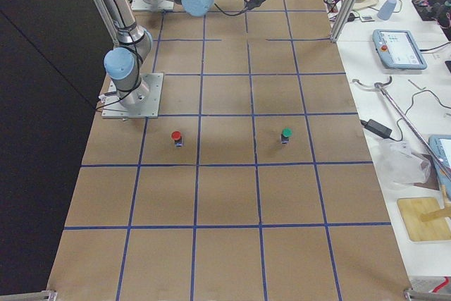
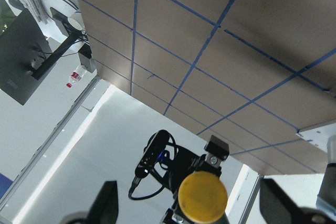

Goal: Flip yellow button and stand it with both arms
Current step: 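Bring the open right gripper to the yellow cap while the left gripper holds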

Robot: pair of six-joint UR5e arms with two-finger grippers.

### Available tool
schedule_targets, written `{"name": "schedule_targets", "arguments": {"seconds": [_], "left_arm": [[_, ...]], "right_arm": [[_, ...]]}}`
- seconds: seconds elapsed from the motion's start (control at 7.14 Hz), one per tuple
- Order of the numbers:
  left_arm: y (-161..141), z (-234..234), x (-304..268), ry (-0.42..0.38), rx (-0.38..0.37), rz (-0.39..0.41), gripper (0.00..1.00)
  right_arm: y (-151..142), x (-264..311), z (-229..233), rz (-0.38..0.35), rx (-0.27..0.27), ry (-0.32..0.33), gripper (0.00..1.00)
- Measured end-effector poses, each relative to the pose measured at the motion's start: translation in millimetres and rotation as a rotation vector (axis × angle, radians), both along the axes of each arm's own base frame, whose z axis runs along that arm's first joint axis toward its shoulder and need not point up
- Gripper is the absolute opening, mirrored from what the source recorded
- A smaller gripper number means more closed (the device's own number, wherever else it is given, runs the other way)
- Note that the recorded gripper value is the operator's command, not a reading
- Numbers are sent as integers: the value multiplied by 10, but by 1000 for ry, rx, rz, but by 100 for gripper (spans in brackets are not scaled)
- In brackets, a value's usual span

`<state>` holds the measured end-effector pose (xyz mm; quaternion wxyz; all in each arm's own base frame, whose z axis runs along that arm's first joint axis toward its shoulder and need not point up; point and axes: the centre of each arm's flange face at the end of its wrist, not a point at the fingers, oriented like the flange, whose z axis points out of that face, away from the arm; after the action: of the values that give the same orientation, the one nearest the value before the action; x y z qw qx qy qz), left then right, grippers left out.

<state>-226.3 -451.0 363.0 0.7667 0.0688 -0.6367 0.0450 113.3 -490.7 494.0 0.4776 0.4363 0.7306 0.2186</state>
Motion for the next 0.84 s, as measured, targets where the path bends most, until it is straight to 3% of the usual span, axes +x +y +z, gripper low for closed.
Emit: {"name": "schedule_targets", "arguments": {"seconds": [0.28, 0.84], "left_arm": [[7, 1, -12, 1, 2, -2, 4], [32, 45, -43, 6, -6, -5, 4]], "right_arm": [[-28, 342, 88, -9, 1, 4, 95], [-40, 430, -92, -23, 21, 57, 95]]}}
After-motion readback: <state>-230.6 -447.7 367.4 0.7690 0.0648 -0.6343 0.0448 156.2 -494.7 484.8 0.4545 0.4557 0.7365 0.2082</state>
